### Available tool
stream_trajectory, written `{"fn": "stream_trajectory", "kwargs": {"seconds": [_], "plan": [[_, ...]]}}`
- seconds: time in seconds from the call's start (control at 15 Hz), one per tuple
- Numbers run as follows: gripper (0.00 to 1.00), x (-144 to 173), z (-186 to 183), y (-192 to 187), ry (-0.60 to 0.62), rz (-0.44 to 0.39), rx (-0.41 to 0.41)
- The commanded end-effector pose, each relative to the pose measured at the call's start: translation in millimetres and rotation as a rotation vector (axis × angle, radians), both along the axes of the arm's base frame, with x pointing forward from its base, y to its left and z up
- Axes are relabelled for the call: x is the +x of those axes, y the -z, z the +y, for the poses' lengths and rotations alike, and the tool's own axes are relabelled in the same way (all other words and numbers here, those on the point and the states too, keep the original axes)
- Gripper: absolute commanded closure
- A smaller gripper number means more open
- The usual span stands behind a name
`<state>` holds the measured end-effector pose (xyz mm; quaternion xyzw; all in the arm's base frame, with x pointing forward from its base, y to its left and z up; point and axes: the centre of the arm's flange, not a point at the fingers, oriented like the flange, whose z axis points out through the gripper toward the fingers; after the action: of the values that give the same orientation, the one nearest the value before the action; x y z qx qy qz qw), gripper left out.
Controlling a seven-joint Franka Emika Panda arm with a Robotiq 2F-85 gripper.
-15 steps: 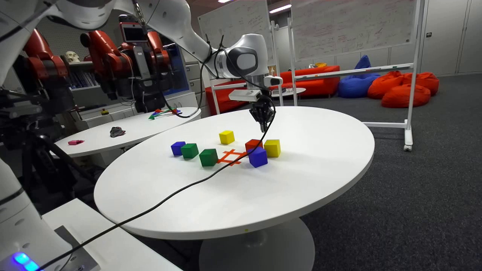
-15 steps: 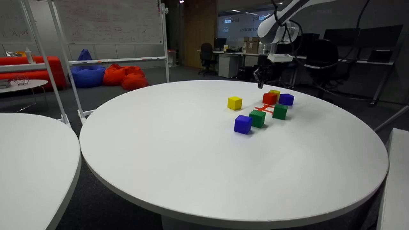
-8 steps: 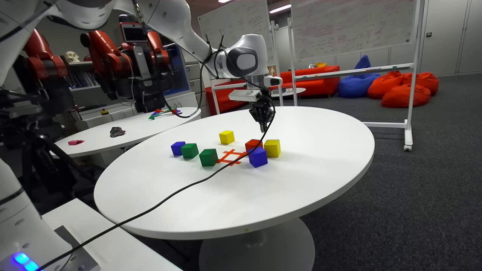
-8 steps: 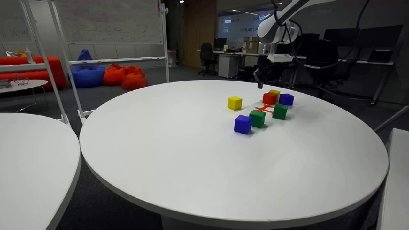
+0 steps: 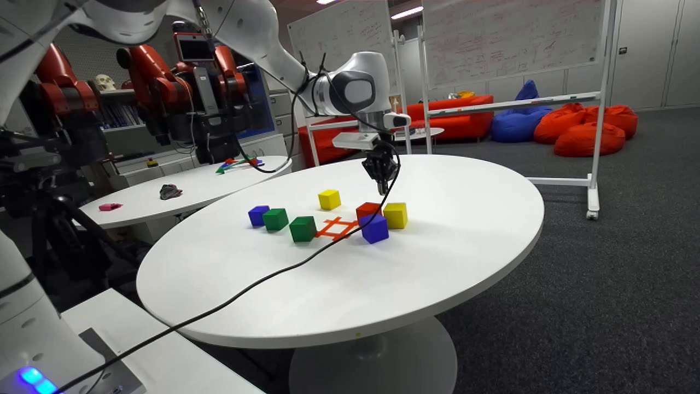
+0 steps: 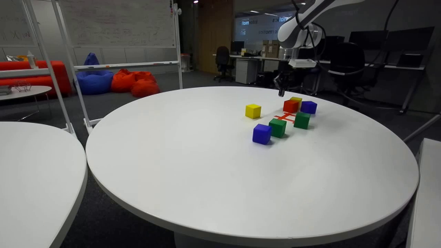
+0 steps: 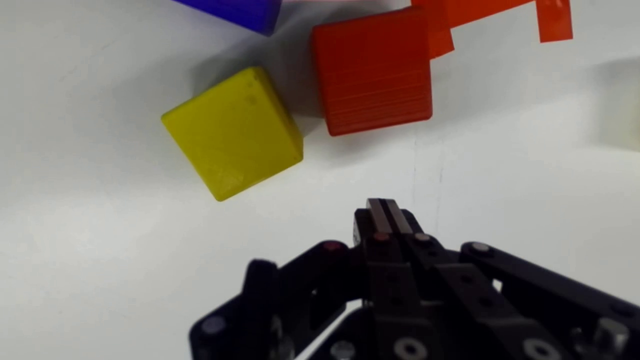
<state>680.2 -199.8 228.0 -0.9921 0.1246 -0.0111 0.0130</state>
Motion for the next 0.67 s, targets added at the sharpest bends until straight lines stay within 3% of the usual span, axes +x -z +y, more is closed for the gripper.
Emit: {"fn": "stream_trajectory", "kwargs": {"seconds": [0.0,0.6], "plan": [[1.0,-2.0,-10.5,6.2,0.023,0.035,-0.002],[1.0,-50.6,-22.3,27.8,0.066,0.181,0.056]]}}
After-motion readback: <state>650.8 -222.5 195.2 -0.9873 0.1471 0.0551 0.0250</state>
